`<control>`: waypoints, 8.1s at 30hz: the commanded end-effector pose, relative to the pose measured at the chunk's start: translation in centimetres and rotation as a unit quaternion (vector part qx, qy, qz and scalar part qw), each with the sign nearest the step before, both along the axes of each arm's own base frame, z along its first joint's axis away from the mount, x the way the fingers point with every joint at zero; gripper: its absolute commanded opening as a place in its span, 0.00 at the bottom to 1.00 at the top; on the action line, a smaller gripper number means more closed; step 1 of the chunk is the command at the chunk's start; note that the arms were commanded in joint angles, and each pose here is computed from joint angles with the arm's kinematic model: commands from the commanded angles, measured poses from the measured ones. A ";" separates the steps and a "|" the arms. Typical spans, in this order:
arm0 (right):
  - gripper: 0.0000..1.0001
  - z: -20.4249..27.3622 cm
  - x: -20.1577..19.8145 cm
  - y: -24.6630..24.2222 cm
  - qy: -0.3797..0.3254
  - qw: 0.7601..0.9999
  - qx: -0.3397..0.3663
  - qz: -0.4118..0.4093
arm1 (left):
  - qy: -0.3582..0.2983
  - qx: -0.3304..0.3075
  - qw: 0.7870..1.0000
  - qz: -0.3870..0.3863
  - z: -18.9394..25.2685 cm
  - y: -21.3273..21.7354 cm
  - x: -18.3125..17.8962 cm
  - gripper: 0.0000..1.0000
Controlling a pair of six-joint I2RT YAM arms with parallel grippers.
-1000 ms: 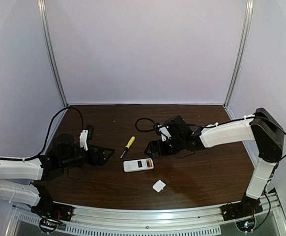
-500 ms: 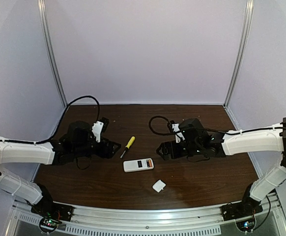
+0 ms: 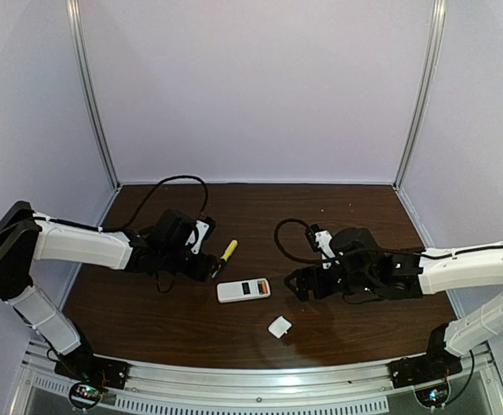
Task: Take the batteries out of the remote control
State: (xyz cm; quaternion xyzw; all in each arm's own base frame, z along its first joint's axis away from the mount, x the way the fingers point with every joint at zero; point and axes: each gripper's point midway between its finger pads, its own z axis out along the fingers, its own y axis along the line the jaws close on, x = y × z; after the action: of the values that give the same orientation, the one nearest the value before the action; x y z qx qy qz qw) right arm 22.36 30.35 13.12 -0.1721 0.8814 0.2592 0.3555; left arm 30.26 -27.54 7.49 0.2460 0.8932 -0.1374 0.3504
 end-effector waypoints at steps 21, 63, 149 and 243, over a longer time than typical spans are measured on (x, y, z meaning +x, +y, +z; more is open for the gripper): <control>0.96 -0.8 -1.3 -1.1 -0.009 0.999 -0.028 -0.016 | 0.033 0.079 0.996 -0.006 -4.3 -1.6 2.2 0.44; 1.00 0.5 -1.1 -1.4 -0.024 0.999 -0.030 -0.021 | -0.067 0.027 0.997 -0.021 0.5 -2.1 1.3 0.00; 0.95 7.0 -4.7 4.7 0.189 0.970 0.048 0.145 | -0.233 -0.147 0.907 -0.318 7.5 -11.1 -15.6 0.00; 0.00 3.1 -5.8 5.8 0.224 0.959 0.047 0.166 | -0.254 -0.129 0.915 -0.286 7.6 -10.5 -15.1 0.72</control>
State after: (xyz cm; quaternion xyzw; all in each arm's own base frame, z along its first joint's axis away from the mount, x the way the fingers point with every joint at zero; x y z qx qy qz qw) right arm 16.38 36.79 16.47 -0.2316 0.8814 0.4016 0.0912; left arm 15.10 -38.19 13.65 0.4865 0.6525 -0.2691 0.5149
